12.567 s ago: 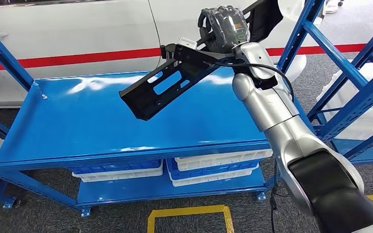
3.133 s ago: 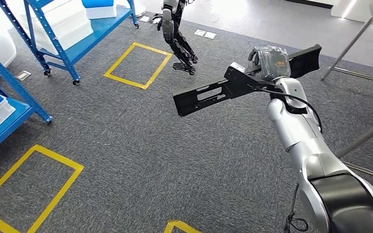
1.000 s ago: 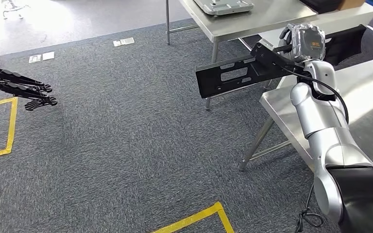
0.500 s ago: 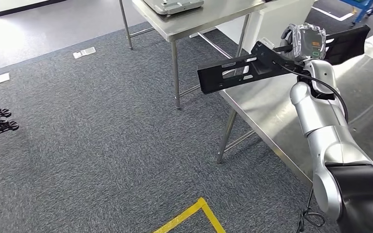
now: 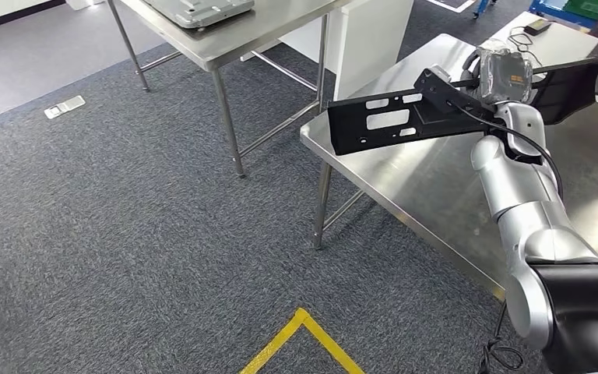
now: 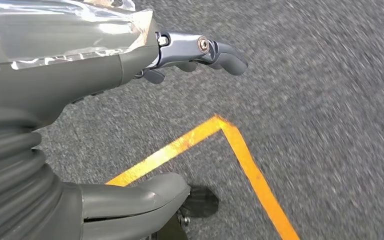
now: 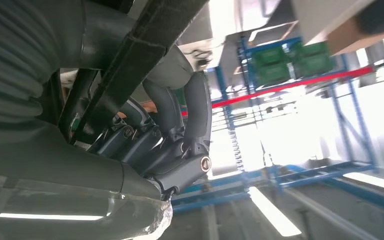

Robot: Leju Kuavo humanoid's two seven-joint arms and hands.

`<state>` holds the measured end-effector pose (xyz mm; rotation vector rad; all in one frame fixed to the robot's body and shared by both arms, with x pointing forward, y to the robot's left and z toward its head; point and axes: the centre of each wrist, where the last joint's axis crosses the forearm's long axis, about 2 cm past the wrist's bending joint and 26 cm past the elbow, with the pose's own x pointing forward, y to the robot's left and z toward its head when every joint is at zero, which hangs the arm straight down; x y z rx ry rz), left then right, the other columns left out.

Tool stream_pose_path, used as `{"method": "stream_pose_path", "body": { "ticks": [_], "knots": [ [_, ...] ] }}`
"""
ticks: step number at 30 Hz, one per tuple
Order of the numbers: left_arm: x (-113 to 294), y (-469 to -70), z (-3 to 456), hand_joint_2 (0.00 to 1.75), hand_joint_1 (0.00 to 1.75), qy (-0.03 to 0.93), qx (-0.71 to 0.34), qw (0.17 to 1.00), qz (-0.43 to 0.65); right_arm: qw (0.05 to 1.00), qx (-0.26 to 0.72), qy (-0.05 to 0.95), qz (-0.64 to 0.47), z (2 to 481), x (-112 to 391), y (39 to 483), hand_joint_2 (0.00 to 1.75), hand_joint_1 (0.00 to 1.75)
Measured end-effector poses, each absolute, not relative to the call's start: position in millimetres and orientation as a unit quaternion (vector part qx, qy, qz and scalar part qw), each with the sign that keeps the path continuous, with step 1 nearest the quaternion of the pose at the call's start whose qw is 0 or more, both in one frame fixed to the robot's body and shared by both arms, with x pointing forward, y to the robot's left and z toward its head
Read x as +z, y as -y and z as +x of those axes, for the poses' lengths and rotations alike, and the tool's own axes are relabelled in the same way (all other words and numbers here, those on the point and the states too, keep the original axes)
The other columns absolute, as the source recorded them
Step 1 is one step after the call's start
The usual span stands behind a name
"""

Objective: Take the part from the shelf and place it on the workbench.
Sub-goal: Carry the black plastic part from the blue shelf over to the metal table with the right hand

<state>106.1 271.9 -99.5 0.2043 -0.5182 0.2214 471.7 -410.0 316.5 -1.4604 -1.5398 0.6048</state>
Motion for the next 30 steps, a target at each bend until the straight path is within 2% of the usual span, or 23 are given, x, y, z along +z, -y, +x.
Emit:
{"method": "stream_pose_path", "body": {
  "ticks": [9,30],
  "knots": [
    [-100,-271,106,1.75,0.00,0.258,0.109,0.955,0.101,0.465,0.237,0.608,-0.598,469,312,425,1.75,1.75],
    [-100,-274,103,1.75,0.00,0.252,0.127,0.953,0.107,0.492,0.241,0.594,-0.589,478,309,421,1.75,1.75]
  ]
}}
